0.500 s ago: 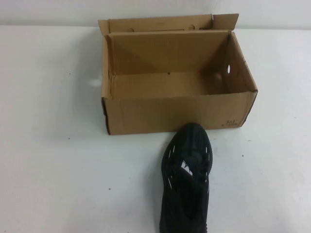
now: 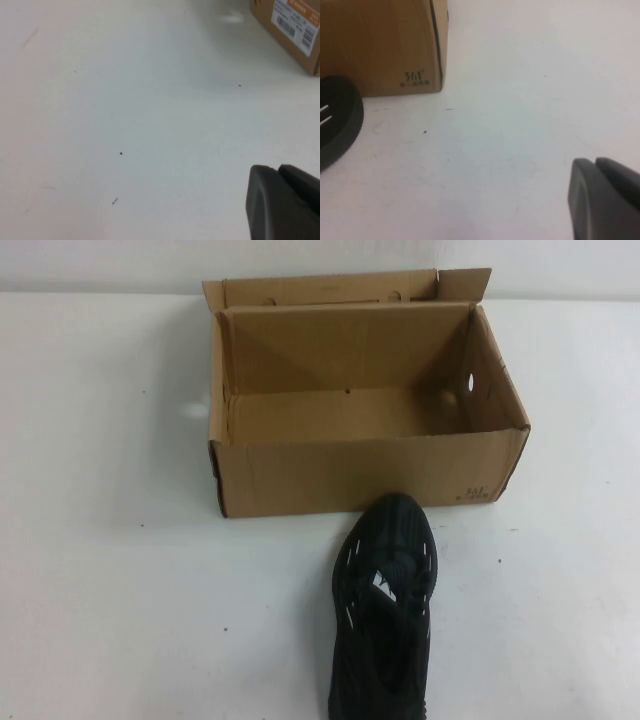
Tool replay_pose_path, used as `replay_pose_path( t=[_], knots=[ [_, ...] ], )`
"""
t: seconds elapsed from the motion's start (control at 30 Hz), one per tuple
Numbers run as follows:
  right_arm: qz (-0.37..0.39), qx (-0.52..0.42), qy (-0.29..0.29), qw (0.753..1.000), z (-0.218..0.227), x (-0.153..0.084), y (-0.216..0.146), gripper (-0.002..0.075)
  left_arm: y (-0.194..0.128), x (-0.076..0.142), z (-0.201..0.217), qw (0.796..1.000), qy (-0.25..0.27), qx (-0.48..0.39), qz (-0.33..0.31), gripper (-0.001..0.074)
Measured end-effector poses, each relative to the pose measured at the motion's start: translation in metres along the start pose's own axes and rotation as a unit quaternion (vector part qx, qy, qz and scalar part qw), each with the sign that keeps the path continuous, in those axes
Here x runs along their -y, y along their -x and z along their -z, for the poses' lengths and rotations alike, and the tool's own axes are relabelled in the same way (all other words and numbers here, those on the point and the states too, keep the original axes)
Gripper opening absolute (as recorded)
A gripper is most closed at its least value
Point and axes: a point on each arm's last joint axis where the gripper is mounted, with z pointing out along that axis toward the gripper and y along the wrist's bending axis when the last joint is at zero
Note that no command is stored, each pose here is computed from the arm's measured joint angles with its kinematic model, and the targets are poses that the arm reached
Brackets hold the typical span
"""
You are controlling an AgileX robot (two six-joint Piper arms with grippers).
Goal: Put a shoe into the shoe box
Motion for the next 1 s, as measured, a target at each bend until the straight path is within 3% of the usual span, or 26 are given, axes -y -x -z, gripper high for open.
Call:
replay_pose_path(
  t=[0.67, 0.87, 1.0],
  knots=[
    [0.0, 0.0, 0.0, 1.0, 0.0, 0.0, 0.0, -0.0016, 0.003, 0.0, 0.0, 1.0, -0.002, 0.016, 0.0, -0.0002],
    [0.0, 0.072, 0.011, 0.997, 0.001, -0.002, 0.013, -0.0016, 0.024, 0.003, 0.003, 0.991, -0.014, 0.136, 0.0, -0.0003],
    [0.0, 0.207, 0.032, 0.978, 0.008, -0.006, 0.037, -0.0016, 0.051, 0.005, 0.016, 0.954, -0.03, 0.297, 0.0, -0.0002]
  ],
)
